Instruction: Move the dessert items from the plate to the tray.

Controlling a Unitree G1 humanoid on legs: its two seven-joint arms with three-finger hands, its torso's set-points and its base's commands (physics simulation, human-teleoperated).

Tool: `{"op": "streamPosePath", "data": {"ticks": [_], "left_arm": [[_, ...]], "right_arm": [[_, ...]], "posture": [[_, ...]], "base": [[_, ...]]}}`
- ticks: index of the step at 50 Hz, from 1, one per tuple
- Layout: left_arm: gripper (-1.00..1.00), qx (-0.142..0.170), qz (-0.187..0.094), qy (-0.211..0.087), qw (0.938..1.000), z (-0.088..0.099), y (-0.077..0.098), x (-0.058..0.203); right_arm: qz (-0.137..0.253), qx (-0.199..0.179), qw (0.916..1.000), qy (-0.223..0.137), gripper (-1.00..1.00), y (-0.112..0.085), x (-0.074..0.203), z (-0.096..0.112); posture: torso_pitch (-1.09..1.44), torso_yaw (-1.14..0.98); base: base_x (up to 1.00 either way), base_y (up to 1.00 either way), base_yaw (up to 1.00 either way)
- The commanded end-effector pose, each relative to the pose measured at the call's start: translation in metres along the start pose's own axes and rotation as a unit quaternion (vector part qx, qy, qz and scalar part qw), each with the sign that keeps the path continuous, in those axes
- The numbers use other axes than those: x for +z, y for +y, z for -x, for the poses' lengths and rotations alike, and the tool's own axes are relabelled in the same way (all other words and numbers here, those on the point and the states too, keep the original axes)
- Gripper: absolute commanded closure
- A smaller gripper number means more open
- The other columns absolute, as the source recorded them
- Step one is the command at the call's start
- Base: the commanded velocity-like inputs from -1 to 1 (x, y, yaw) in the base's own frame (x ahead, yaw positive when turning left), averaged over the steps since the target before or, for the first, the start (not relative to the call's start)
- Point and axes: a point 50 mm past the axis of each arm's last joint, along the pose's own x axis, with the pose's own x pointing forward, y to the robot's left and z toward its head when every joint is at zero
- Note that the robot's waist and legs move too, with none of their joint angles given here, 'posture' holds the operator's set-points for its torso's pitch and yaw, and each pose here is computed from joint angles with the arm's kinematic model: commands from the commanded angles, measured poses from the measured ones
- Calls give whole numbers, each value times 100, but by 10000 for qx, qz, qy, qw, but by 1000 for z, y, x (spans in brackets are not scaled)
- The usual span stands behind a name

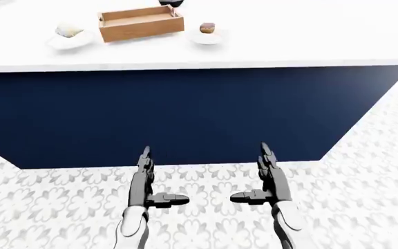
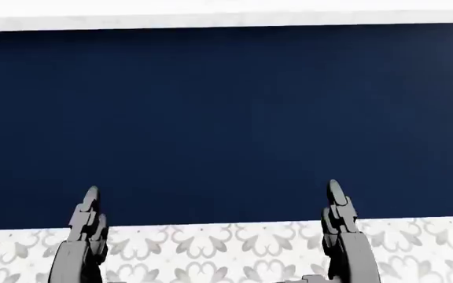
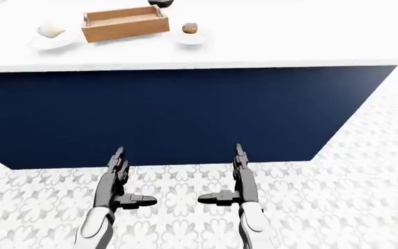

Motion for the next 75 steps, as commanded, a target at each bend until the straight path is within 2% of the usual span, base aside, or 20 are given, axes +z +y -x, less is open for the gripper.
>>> {"op": "streamPosePath", "data": {"ticks": [1, 4, 5, 9, 12, 16, 19, 21, 25, 28, 31, 33, 36, 44, 49, 52, 57, 63, 71, 75], "left_arm": [[-100, -144, -92, -469, 9988, -3, -5, 47], [-100, -208, -93, -675, 9975, -2, -6, 69], [-100, -241, -2, -739, 9970, -3, -6, 77], [-100, -167, -181, -941, 9953, -7, -1, 103], [-100, -186, -269, -966, 9948, -11, 0, 113], [-100, -38, -308, -1249, 9917, -15, 6, 146], [-100, -51, -529, -1364, 9892, -18, 8, 165], [-100, 7, -466, -1439, 9885, -20, 10, 175], [-100, 81, -525, -1670, 9845, -20, 12, 199], [-100, 70, -467, -1843, 9817, -20, 13, 219], [-100, 154, -576, -2013, 9777, -20, 18, 236], [-100, 203, -535, -2096, 9761, -17, 22, 245], [-100, 257, -640, -2200, 9731, -12, 25, 258], [-100, 464, -649, -2338, 9690, 4, 34, 270], [-100, 437, -707, -2446, 9661, 9, 36, 272], [-100, 491, -649, -2384, 9677, 8, 37, 265], [-100, 566, -627, -2441, 9661, 13, 41, 266], [-100, 522, -695, -2479, 9649, 15, 37, 266], [-100, 759, -755, -2584, 9601, 25, 48, 273], [-100, 714, -761, -2610, 9597, 24, 46, 272]], "right_arm": [[-160, 69, 9933, -1145, -100, -2, 75, -4], [-125, 119, 9919, -1262, -100, -1, 87, -1], [-104, 173, 9912, -1309, -100, 1, 91, -1], [8, 259, 9876, -1546, -100, -1, 115, 1], [143, 256, 9851, -1696, -100, -3, 132, 2], [265, 274, 9822, -1840, -100, -3, 160, -4], [308, 267, 9806, -1916, -100, -1, 173, -7], [258, 259, 9793, -1989, -100, -2, 179, -6], [243, 188, 9749, -2205, -100, -7, 202, 1], [397, 207, 9725, -2287, -100, -10, 216, 2], [445, 194, 9661, -2536, -100, -12, 241, 5], [492, 205, 9647, -2577, -100, -14, 249, 4], [621, 293, 9611, -2674, -100, -8, 261, -1], [716, 399, 9532, -2910, -100, -3, 280, 6], [708, 413, 9523, -2940, -100, -3, 279, 8], [605, 419, 9522, -2964, -100, -2, 279, 10], [606, 392, 9504, -3025, -100, -3, 282, 14], [613, 418, 9480, -3096, -100, -3, 284, 19], [602, 293, 9481, -3109, -100, -8, 279, 20], [577, 299, 9471, -3142, -100, -8, 279, 22]], "posture": [[0, 0], [0, 0], [0, 0], [0, 0], [0, 0], [0, 0], [0, 0], [0, 0], [0, 0], [0, 0], [0, 0], [0, 0], [0, 0], [0, 0], [0, 0], [0, 0], [0, 0], [0, 0], [0, 0], [0, 0]], "base": [[0, 0, 0], [0, 0, 0], [0, 0, 0], [0, 4, 0], [0, 10, 0], [6, 31, 0], [10, 33, 0], [14, 34, 0], [26, 45, 0], [28, 47, 0], [28, 48, 0], [28, 47, 0], [28, 47, 0], [36, 7, 0], [46, 33, 0], [51, 22, 0], [52, 9, 0], [51, 6, 0], [50, 9, 0], [39, 13, 0]]}}
